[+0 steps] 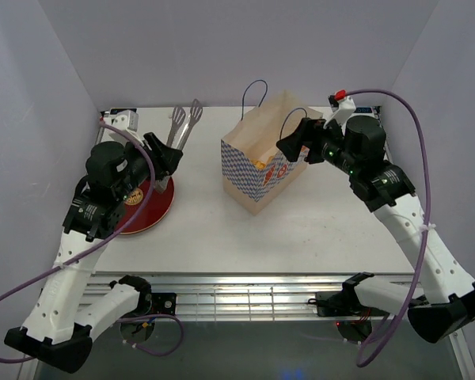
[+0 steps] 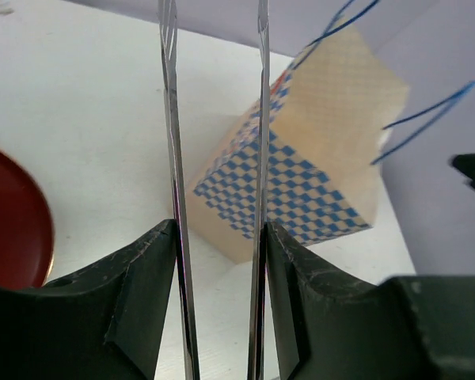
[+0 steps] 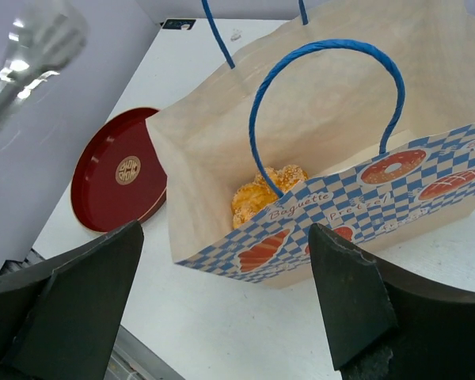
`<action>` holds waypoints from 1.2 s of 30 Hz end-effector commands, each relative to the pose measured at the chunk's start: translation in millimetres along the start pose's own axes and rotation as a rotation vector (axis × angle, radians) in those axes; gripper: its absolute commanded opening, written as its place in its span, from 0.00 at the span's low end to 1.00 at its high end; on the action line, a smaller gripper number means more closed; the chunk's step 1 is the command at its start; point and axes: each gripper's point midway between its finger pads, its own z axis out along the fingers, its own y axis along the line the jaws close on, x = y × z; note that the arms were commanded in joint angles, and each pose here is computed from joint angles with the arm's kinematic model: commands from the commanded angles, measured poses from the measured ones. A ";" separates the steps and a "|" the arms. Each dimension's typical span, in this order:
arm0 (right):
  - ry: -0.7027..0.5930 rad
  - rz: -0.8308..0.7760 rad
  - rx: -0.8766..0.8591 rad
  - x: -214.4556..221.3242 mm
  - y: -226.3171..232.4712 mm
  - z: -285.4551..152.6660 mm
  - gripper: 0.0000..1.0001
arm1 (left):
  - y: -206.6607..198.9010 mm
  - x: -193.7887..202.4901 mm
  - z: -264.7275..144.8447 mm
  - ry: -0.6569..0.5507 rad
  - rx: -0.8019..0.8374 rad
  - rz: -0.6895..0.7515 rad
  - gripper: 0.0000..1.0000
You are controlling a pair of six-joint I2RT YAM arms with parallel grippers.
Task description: Place the fake bread into the paper bag
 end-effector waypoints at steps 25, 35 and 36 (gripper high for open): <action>0.097 -0.007 -0.080 73.0 1.4 -71.2 0.90 | 122.9 165.5 125.1 0.052 -0.241 -0.014 0.53; 0.121 0.002 -0.068 87.9 -4.3 -75.2 0.90 | 141.8 218.4 152.2 0.177 -0.299 0.051 0.53; 0.118 0.001 -0.064 87.9 -4.9 -76.6 0.90 | 144.3 221.1 152.4 0.181 -0.310 0.047 0.53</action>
